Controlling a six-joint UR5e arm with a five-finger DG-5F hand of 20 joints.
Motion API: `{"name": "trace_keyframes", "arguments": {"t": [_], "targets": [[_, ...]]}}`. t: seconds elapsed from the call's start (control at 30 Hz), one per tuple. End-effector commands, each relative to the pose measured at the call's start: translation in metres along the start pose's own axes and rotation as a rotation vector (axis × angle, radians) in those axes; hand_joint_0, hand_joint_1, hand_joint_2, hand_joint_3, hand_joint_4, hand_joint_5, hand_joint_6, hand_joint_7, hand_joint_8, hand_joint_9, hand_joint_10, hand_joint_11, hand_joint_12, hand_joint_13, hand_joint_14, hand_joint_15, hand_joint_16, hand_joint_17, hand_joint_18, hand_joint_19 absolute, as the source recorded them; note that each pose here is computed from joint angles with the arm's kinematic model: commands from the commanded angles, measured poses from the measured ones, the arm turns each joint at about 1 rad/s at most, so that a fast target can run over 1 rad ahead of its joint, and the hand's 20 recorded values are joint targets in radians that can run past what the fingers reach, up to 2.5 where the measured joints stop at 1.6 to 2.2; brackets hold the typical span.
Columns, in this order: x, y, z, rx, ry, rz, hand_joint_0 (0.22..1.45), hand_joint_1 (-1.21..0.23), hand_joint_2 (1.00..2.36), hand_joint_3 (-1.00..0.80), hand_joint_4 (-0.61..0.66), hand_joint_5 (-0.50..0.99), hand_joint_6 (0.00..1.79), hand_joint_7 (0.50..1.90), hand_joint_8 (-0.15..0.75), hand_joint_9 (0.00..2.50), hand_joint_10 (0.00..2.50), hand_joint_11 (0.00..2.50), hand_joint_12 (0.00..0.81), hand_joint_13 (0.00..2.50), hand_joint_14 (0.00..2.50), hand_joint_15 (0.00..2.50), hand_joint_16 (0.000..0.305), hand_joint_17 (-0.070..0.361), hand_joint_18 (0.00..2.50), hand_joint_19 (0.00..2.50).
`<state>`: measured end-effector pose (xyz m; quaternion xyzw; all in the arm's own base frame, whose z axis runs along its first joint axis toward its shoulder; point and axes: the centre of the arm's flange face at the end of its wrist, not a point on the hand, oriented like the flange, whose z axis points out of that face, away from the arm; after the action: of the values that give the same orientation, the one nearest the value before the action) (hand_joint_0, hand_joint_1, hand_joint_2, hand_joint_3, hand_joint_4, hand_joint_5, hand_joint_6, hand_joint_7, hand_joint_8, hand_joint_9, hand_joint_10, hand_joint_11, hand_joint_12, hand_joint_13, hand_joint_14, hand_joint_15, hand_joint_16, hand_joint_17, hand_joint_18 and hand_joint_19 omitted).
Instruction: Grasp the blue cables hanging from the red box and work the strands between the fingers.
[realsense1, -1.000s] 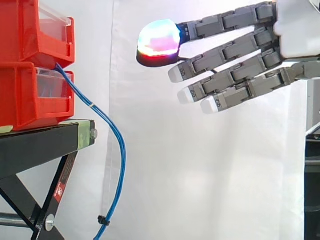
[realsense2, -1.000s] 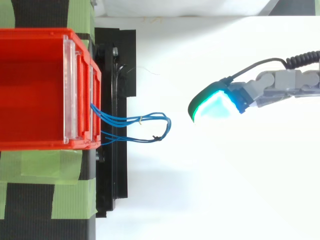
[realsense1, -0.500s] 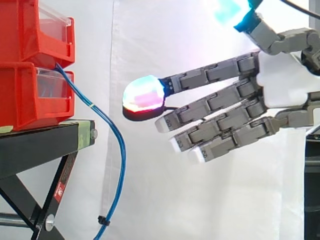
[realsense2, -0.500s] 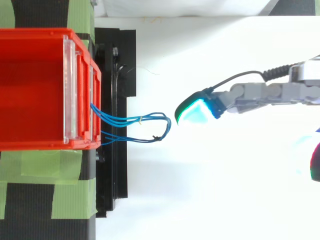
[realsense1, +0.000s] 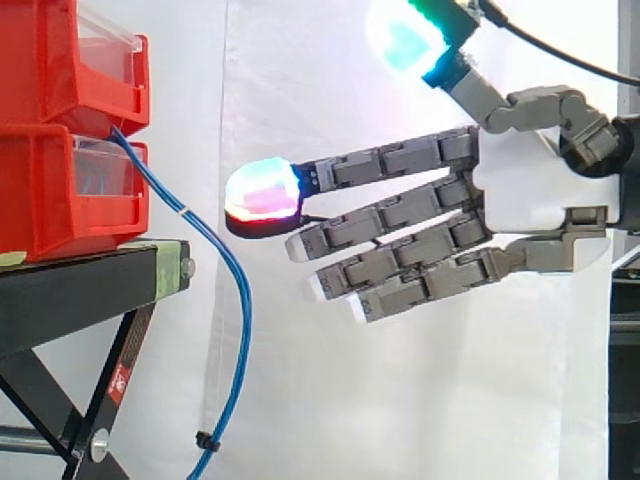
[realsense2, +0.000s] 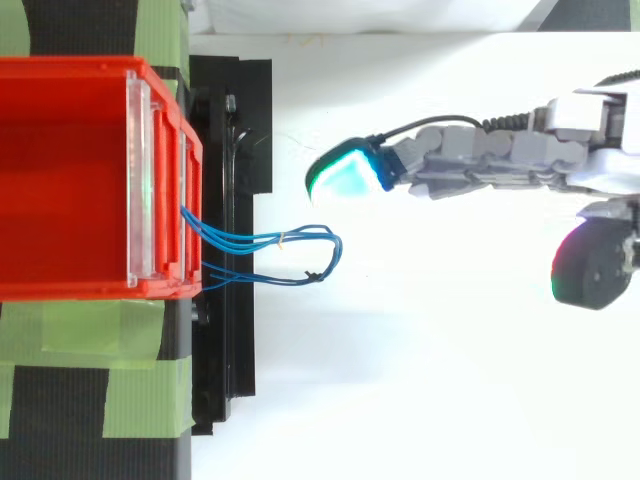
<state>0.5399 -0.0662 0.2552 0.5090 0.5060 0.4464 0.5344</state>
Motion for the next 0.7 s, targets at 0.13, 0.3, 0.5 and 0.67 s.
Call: {"name": "trace_keyframes", "arguments": {"t": [0.13,0.3,0.5,0.67], "targets": [[-0.002,-0.001,0.006,-0.033,-0.044,0.015,0.63,-0.41,1.0,-1.0,0.11,-0.48,0.0,0.66,0.268,0.0,0.0,0.0,0.382,0.0,0.0,0.19,0.073,0.163,0.0,0.31],[-0.005,-0.001,0.005,-0.033,-0.076,0.014,0.63,-0.41,1.0,-1.0,0.11,-0.48,0.0,0.66,0.269,0.0,0.0,0.0,0.383,0.0,0.0,0.2,0.073,0.163,0.0,0.31],[0.001,-0.014,0.01,-0.017,-0.103,0.004,0.63,-0.41,1.0,-1.0,0.11,-0.48,0.0,0.66,0.269,0.0,0.0,0.01,0.383,0.0,0.0,0.2,0.073,0.163,0.0,0.31],[0.004,-0.012,0.012,-0.039,-0.118,0.005,0.63,-0.41,1.0,-1.0,0.11,-0.47,0.01,0.66,0.275,0.0,0.0,0.04,0.383,0.0,0.01,0.2,0.072,0.163,0.0,0.32]]}}
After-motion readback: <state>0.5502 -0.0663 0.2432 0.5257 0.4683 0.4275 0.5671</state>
